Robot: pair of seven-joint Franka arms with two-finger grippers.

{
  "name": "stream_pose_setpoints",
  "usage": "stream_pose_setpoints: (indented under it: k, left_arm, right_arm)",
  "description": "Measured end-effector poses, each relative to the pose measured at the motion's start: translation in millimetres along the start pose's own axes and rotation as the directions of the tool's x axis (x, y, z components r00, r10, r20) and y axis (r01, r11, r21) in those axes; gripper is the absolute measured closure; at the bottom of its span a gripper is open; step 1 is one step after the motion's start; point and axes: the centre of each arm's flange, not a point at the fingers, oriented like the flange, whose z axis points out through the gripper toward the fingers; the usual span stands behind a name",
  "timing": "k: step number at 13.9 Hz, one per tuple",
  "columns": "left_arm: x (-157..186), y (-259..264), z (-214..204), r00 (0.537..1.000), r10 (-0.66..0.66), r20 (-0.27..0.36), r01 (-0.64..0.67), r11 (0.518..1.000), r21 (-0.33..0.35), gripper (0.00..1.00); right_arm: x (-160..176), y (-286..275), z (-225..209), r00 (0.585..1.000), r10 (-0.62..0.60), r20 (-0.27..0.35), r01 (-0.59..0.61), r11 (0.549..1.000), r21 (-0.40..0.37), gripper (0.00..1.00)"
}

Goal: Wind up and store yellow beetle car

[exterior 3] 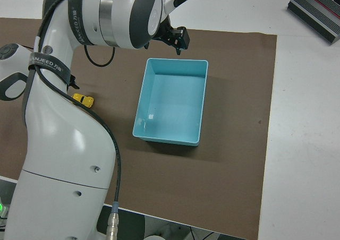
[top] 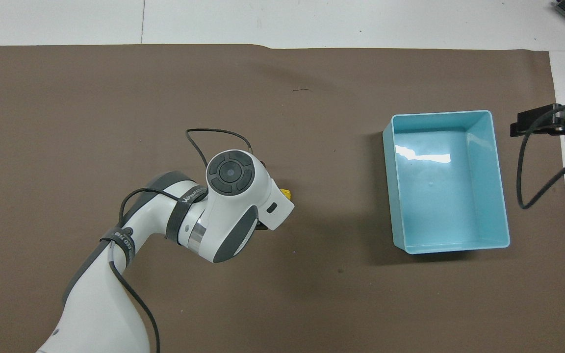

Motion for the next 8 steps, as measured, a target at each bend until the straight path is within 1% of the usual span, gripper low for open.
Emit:
stream_pose_setpoints:
  k: [2, 3, 5, 6, 7, 8]
  left_arm:
    - [1.5, 0.0, 7.9, 1.0, -0.004, 0.003, 0.004, 1.0, 0.003, 0.0]
    - [1.0, -0.7, 7.8, 1.0, -0.006, 0.006, 0.006, 1.0, 0.008, 0.07]
    - [1.0, -2.7, 6.0, 1.0, -0.009, 0.005, 0.009, 1.0, 0.02, 0.37]
    - [1.2, -3.6, 5.1, 1.0, -0.015, 0.002, 0.015, 1.0, 0.026, 0.48]
    - [2.0, -3.8, 3.2, 1.0, -0.024, -0.001, 0.024, 0.999, 0.03, 0.56]
    - [2.1, -3.9, 3.2, 0.999, -0.038, -0.002, 0.039, 0.999, 0.031, 0.56]
  right_arm:
    - [0.0, 0.0, 0.0, 1.0, 0.0, 0.0, 0.0, 1.0, 0.0, 0.0]
    - [0.0, 0.0, 0.0, 1.0, 0.0, 0.0, 0.0, 1.0, 0.0, 0.0]
    - [0.0, 0.0, 0.0, 1.0, 0.0, 0.0, 0.0, 1.0, 0.0, 0.0]
    - [0.0, 0.0, 0.0, 1.0, 0.0, 0.0, 0.0, 1.0, 0.0, 0.0]
    - [0.0, 0.0, 0.0, 1.0, 0.0, 0.0, 0.0, 1.0, 0.0, 0.0]
    - [0.0, 0.0, 0.0, 1.0, 0.0, 0.0, 0.0, 1.0, 0.0, 0.0]
